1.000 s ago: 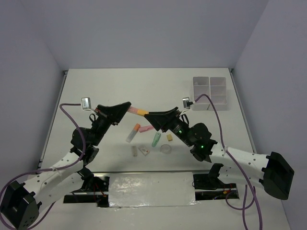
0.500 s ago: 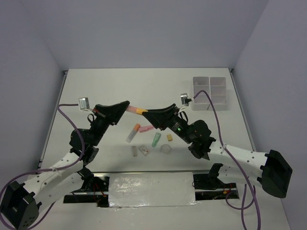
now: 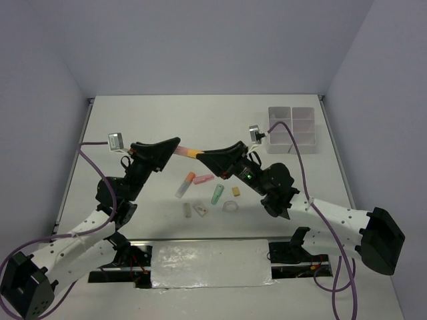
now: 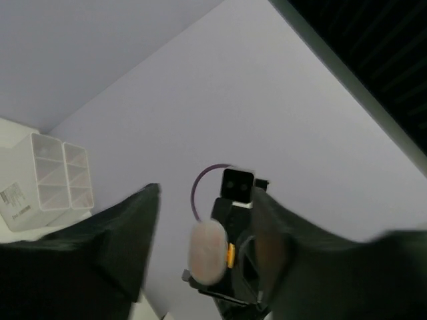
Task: Sort the stationery into containers
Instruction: Place the pen in the storage box.
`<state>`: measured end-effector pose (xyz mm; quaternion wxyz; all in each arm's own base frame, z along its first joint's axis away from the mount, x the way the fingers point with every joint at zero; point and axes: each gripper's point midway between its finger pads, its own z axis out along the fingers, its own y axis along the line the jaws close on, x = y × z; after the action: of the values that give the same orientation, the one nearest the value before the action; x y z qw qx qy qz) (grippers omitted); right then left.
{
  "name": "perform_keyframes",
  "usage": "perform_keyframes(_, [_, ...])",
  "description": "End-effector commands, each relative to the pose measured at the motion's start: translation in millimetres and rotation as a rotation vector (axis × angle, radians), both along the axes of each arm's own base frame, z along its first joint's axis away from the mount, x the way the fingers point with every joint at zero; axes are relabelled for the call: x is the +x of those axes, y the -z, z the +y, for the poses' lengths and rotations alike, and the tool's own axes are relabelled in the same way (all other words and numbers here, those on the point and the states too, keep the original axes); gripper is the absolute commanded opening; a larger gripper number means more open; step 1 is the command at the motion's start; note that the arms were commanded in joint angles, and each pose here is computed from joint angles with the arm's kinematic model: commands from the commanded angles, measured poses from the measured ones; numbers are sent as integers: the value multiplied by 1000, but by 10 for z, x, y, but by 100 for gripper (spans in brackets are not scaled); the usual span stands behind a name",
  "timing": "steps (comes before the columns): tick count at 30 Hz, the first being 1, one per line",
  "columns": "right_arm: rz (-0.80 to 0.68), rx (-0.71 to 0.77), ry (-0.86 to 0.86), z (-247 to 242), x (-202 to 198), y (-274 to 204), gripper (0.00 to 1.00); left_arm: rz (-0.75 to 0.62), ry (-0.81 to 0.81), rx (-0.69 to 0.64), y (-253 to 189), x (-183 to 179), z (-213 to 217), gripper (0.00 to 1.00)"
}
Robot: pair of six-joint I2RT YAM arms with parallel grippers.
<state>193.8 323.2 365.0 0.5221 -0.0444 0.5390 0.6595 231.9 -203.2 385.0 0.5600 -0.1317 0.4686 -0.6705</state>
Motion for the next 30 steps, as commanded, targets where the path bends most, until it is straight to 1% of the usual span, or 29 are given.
perform_keyframes(1, [-117,13,-57,16,-154,-310,0,-14,18,92,-9,-8,-114,75])
perform_keyframes(2, [-122,-10,-53,15,-153,-285,0,-14,15,107,-35,-5,-120,86])
perform_keyframes(4, [-128,-27,-38,-16,-108,-271,0,-22,13,144,-14,-9,-141,98])
perform_keyframes(5, [-134,-38,-37,-30,-107,-258,0,-23,19,162,-7,-25,-153,99])
perform_keyframes(9, [-139,-97,-28,-74,-8,-130,0,-22,-2,269,-7,-5,-180,99])
perform_keyframes(10, [-139,-118,-24,-90,23,-96,0,-37,-22,321,4,8,-178,99])
perform_keyframes(11, [-129,-173,2,-143,126,12,0,-56,-44,339,-143,-10,-140,99])
perform_keyframes(12, [-140,-200,-4,-162,145,31,0,-17,-51,404,-35,21,-142,99])
perform_keyframes(13, [-159,-228,6,-208,177,48,0,-49,-79,464,-46,16,-116,99])
perform_keyframes(14, [-144,-266,32,-301,293,127,0,-75,-94,487,-185,-6,-91,99])
perform_keyframes(15, [-167,-287,12,-327,274,104,0,-65,-104,582,-71,11,-82,99])
perform_keyframes(16, [-208,-331,30,-376,308,93,0,-64,-108,630,-40,26,-83,99])
perform_keyframes(17, [-156,-418,33,-416,363,272,0,-80,-118,663,-145,17,-64,99])
perform_keyframes(18, [-177,-450,89,-493,458,132,0,-21,-137,769,62,71,-6,99])
perform_keyframes(19, [-200,-531,148,-577,554,168,0,25,-145,831,184,119,25,99])
perform_keyframes(20, [-140,-617,182,-678,621,225,0,37,-164,861,124,121,79,99])
perform_keyframes(21, [-96,-692,289,-885,835,312,0,134,-194,956,371,165,203,99])
perform_keyframes(22, [-54,-723,306,-995,870,378,0,155,-220,978,348,164,277,99])
perform_keyframes(23, [-41,-716,350,-1185,984,359,0,180,-236,1003,411,164,333,99])
perform_keyframes(24, [-55,-700,333,-1209,964,315,0,198,-251,1037,491,143,404,99])
perform_keyframes(25, [-25,-733,362,-1314,1011,378,0,209,-261,1048,521,129,445,99])
perform_keyframes(26, [-18,-760,420,-1436,1088,283,0,225,-275,1057,543,108,498,99])
perform_keyframes(27, [92,-894,523,-1744,1284,564,0,262,-299,1086,587,60,613,100])
perform_keyframes(28, [110,-929,598,-1915,1403,430,0,278,-302,1105,610,28,656,99])
perform_keyframes(29, [161,-982,640,-2079,1501,496,0,279,-307,1139,637,2,705,99])
perform_keyframes(30, [284,-1092,664,-2372,1639,812,0,281,-309,1163,653,-28,746,99])
